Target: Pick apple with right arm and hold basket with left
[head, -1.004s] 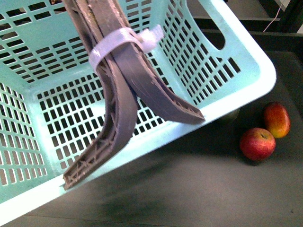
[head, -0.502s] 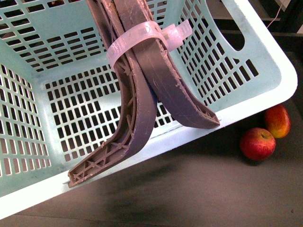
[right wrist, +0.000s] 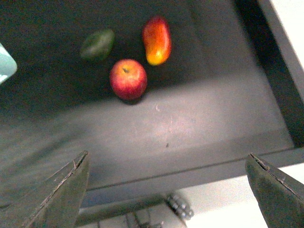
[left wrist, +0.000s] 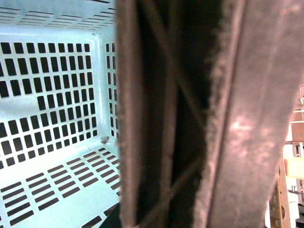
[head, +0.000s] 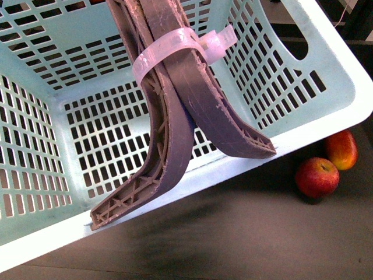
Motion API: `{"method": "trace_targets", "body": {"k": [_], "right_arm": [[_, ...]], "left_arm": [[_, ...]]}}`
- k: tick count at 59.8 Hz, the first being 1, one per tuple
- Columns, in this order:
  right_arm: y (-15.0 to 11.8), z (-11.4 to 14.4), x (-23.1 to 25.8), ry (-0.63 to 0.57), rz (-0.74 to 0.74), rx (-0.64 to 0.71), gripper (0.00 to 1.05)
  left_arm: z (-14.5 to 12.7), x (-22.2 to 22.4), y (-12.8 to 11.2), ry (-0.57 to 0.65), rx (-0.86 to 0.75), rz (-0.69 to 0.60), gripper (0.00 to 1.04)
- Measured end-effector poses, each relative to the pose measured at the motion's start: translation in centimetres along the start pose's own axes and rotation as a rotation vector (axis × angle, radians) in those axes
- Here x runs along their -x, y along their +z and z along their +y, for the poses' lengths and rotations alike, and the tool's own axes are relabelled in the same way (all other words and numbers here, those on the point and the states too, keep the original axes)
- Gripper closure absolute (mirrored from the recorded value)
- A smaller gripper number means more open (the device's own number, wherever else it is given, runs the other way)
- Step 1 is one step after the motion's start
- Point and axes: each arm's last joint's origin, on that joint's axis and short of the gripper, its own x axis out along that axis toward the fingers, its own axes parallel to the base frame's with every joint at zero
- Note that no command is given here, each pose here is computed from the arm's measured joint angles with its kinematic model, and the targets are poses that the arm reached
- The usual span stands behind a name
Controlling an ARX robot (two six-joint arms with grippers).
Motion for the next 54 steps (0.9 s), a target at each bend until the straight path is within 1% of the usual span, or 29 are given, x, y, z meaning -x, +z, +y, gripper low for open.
{"method": "trace_targets", "body": {"k": [8, 13, 22, 28, 34, 43, 54], "right_arm": [[2.2, -0.6, -2.4, -0.003, -0.017, 0.034, 0.09], [3.5, -0.5, -5.3, 0.040, 0.016, 0.090, 0.09], [4.7, 0.2, -10.1, 0.061, 0.064, 0.195, 0.09], [4.8, 0.8, -13.4, 0.077, 0.118, 0.239, 0.09], [4.4, 1.4, -17.0, 0.085, 0.192, 0.264, 0.09], [3.5, 2.9, -22.6, 0.061, 0.287, 0.294, 0.09], [2.7, 4.7, -25.2, 0.085, 0.338, 0.312, 0.09]], "left_arm": [[0.0, 0.0, 0.0, 0.002, -0.002, -0.002, 0.90], [0.0, 0.0, 0.0, 0.000, -0.003, 0.000, 0.90], [0.0, 0.0, 0.0, -0.002, -0.003, 0.002, 0.90], [0.0, 0.0, 0.0, -0.001, -0.002, 0.002, 0.90], [0.0, 0.0, 0.0, 0.000, -0.002, 0.000, 0.90], [0.0, 0.0, 0.0, -0.001, -0.002, 0.001, 0.90], [0.0, 0.0, 0.0, 0.000, -0.002, 0.001, 0.90]]}}
